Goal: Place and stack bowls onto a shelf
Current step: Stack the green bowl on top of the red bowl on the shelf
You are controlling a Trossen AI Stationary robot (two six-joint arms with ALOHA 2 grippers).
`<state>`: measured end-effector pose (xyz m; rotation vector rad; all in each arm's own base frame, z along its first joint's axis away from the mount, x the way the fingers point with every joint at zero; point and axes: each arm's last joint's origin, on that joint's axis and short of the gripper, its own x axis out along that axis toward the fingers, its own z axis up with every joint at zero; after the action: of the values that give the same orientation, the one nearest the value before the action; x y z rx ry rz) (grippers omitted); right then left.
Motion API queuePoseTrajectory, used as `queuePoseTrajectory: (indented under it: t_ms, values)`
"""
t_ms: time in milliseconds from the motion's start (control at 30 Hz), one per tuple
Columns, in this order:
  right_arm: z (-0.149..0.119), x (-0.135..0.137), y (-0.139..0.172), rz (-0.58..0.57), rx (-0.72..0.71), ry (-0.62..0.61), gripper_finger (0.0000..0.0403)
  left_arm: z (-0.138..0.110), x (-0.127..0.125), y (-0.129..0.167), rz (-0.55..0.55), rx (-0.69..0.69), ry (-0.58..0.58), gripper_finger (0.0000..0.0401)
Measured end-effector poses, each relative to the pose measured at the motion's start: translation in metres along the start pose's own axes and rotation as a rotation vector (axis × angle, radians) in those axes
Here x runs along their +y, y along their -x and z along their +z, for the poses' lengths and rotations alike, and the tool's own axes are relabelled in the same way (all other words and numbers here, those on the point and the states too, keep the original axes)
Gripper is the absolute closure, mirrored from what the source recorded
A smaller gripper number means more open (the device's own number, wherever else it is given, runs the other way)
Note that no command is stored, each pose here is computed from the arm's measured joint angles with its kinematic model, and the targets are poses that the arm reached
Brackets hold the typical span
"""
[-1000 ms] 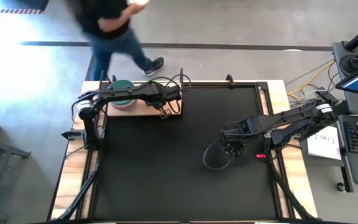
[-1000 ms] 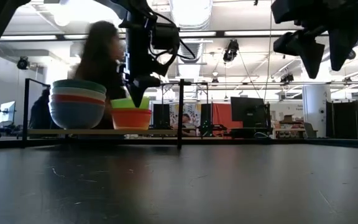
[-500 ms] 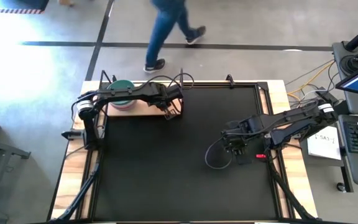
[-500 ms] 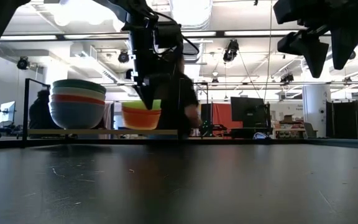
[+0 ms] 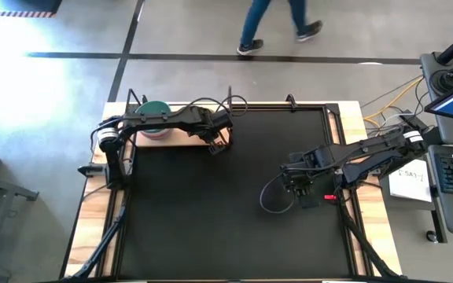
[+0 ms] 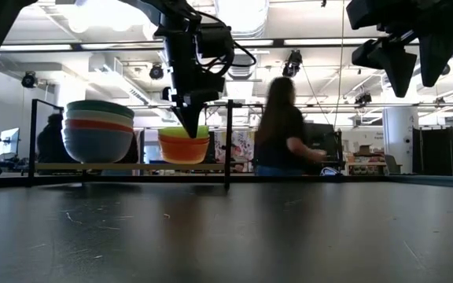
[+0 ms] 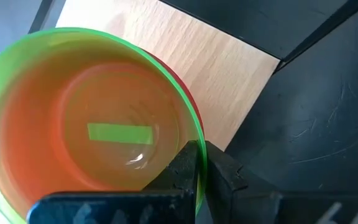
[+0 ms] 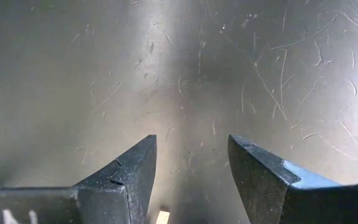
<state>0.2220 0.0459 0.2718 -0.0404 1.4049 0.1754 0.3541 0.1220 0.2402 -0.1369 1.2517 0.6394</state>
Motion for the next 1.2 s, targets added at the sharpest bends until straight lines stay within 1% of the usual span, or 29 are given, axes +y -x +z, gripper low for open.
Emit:
queuePoseTrajectory:
  t_ms: [233, 333, 433, 500, 633, 833, 1033, 1100, 1200]
  values:
    - [0.0, 0.0, 0.0, 0.001, 0.001, -0.01, 0.0216, -0.002, 0.002, 0.003, 0.016, 0.011, -0.007, 0.0401]
    - [0.0, 0.0, 0.0, 0.001, 0.003, -0.01, 0.0216, -0.002, 0.006, 0.015, 0.017, 0.01, -0.007, 0.0401]
    - [0.0, 0.0, 0.0, 0.001, 0.003, -0.017, 0.0216, 0.002, 0.01, 0.029, 0.015, -0.023, 0.005, 0.0401]
    - [0.0, 0.0, 0.0, 0.001, 0.004, -0.027, 0.0216, 0.004, 0.011, 0.033, 0.014, -0.031, 0.007, 0.0401]
    - [-0.001, 0.0, 0.0, 0.002, 0.005, -0.047, 0.0216, 0.003, 0.01, 0.03, 0.017, -0.015, 0.01, 0.0401]
    - [-0.002, 0.0, -0.002, 0.001, 0.015, -0.048, 0.0216, -0.001, 0.007, 0.02, 0.032, 0.069, -0.007, 0.0401]
    - [-0.002, 0.0, -0.002, 0.002, 0.016, -0.047, 0.0216, -0.001, 0.007, 0.018, 0.032, 0.069, -0.022, 0.0401]
    - [-0.002, 0.0, -0.002, 0.002, 0.016, -0.048, 0.0216, -0.001, 0.007, 0.018, 0.032, 0.07, -0.024, 0.0395]
    - [-0.002, 0.0, -0.002, 0.002, 0.017, -0.052, 0.0216, -0.001, 0.007, 0.018, 0.033, 0.074, -0.029, 0.0375]
